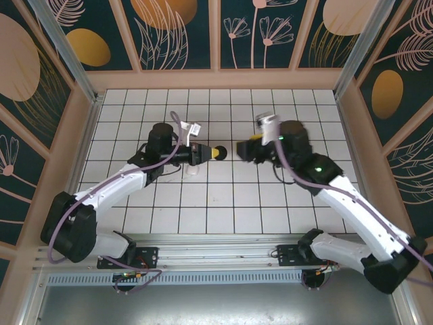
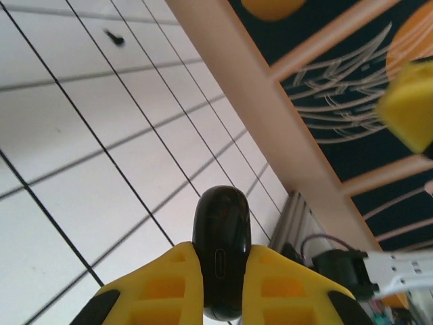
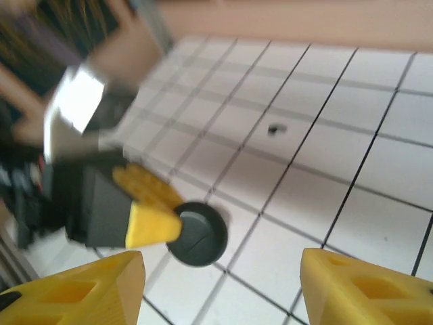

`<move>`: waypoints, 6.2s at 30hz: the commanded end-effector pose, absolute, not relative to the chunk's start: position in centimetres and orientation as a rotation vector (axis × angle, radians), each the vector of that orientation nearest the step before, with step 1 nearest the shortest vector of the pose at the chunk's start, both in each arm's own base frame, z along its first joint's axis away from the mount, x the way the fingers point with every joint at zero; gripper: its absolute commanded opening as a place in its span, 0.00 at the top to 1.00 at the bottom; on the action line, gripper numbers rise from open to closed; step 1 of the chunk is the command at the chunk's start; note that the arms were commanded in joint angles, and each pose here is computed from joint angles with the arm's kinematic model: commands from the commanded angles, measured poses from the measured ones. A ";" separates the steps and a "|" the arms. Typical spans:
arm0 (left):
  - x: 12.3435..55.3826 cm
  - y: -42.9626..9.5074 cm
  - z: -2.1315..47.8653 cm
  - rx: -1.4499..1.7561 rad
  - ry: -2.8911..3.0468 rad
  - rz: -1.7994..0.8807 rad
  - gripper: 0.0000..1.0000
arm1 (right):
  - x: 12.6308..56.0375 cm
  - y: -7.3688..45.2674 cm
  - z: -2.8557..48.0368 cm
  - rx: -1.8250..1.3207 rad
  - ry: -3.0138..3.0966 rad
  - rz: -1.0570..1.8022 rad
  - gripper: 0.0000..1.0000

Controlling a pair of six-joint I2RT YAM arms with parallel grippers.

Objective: Insert the wireless bluetooth earbuds into the charging case

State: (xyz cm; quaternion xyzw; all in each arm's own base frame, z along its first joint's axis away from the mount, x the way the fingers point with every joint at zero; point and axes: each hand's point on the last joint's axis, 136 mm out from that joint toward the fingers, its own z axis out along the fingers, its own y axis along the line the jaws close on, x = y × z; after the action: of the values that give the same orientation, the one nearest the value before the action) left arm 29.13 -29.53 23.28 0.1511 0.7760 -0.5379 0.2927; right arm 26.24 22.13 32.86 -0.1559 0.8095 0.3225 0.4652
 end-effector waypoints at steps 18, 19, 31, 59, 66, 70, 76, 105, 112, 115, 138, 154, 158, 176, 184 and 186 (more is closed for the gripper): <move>28.2 -27.0 35.9 0.243 1.516 -1.664 1.00 | 26.6 27.2 38.2 -0.071 1.828 1.558 0.40; 28.2 -27.0 35.9 0.236 1.521 -1.666 1.00 | 26.6 27.4 38.1 -0.066 1.829 1.566 0.39; 28.0 -27.1 36.6 0.226 1.505 -1.714 1.00 | 26.6 30.6 37.1 -0.107 1.839 1.610 0.45; 26.9 -27.0 35.6 0.256 1.553 -1.704 0.93 | 26.7 31.8 37.1 -0.239 1.818 1.570 0.89; 27.0 -25.6 36.6 0.347 1.583 -1.409 0.60 | 26.4 29.1 36.6 -0.425 1.907 1.259 0.92; 26.4 -24.7 37.2 0.437 1.571 -1.238 0.53 | 26.2 27.6 35.3 -0.598 2.010 1.022 0.92; 24.4 -24.4 37.3 0.660 1.503 -1.077 0.49 | 24.8 26.4 33.4 -0.863 2.126 0.813 0.92; 19.5 -27.5 28.5 1.203 1.491 -1.230 0.49 | 19.6 31.2 32.0 -1.315 1.961 0.652 0.90; 19.7 -28.1 28.4 1.200 1.508 -1.276 0.58 | 18.5 31.3 32.2 -1.365 1.891 0.677 0.90; 19.6 -28.5 28.5 1.200 1.507 -1.291 0.59 | 18.2 31.2 32.6 -1.370 1.861 0.688 0.90; 19.2 -29.7 30.0 1.199 1.475 -1.333 0.78 | 17.7 31.3 32.0 -1.400 1.855 0.693 0.89; 18.3 -29.5 29.7 1.213 1.455 -1.343 1.00 | 19.6 30.2 34.5 -1.200 1.807 0.651 0.62; 17.8 -29.2 29.7 1.189 1.432 -1.355 1.00 | 21.4 28.7 34.1 -1.099 1.838 0.691 0.58; 20.2 -26.2 29.9 0.887 1.503 -1.116 1.00 | 25.7 25.6 33.7 -0.731 1.989 0.798 0.55; 20.9 -23.2 29.2 0.704 1.557 -0.968 1.00 | 30.8 26.8 27.6 -0.442 2.280 0.817 0.58; 21.6 -22.0 28.7 0.637 1.595 -0.902 1.00 | 31.9 28.0 26.1 -0.436 2.338 0.836 0.59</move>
State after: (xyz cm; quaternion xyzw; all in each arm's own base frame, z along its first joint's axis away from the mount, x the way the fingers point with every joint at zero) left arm 20.22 -23.64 29.42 0.3217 0.6465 -0.4233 0.5471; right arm 30.22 27.08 27.11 -0.2085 0.8675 0.3077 0.3307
